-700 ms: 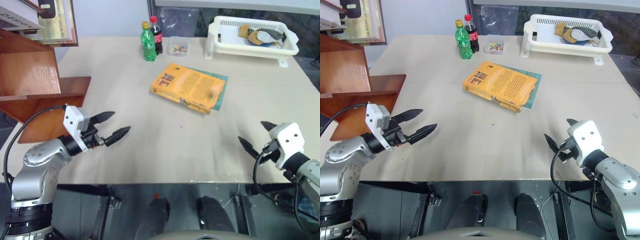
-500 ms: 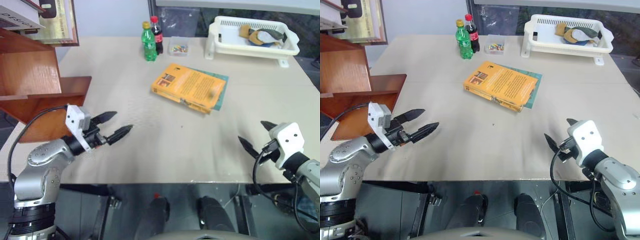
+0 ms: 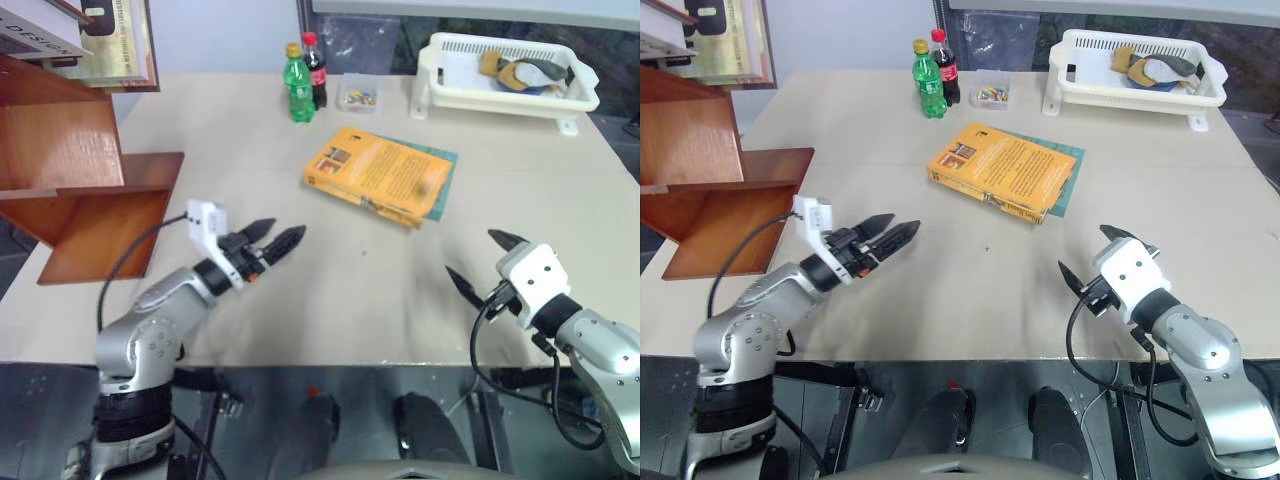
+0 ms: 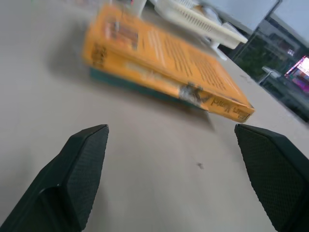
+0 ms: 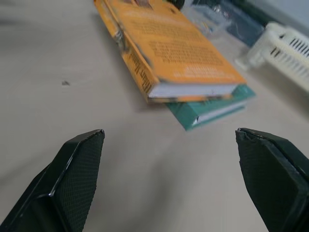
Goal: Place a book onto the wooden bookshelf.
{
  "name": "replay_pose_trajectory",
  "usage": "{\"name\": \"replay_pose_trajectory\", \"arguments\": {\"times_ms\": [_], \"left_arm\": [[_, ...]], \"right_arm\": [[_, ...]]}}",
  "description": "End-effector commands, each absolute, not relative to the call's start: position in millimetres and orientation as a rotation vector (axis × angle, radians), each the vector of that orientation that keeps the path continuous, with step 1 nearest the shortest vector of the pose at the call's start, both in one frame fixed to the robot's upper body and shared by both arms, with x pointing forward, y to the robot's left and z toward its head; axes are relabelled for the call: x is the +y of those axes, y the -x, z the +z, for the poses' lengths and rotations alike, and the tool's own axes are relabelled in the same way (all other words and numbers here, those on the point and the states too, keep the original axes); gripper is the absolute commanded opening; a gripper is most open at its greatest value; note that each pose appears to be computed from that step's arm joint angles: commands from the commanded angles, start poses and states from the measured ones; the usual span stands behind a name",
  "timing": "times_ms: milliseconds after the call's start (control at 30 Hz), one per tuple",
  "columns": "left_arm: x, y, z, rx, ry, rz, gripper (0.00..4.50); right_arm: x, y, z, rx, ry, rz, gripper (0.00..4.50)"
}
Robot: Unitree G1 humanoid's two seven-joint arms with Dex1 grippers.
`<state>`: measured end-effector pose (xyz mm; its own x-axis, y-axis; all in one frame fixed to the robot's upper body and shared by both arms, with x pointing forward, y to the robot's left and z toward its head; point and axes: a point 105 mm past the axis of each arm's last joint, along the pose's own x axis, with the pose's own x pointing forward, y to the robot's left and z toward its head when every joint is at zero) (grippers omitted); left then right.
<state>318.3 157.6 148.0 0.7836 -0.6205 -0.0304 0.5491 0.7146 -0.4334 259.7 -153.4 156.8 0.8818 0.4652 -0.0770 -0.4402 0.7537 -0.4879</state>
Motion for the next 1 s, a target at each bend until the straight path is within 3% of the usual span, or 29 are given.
{"name": "replay_pose_trajectory", "arguments": {"times_ms": [33, 433, 900, 1000], "left_arm": [[150, -330, 158, 0.186, 0.584, -0.650, 4.50], [94, -385, 129, 0.319, 0.990, -0.535, 4.50], [35, -432, 153, 0.339, 1.354, -0.564, 4.50], [29, -434, 149, 0.387, 1.402, -0.546, 3.69]], "right_arm": [[-140, -262, 180, -0.162, 0.571, 0.481, 4.46], [-107, -255, 203, -0.247, 0.383, 0.613, 4.46], [-119, -245, 206, -0.225, 0.379, 0.520, 4.46], [-120, -243, 205, -0.222, 0.378, 0.508, 4.50]]}}
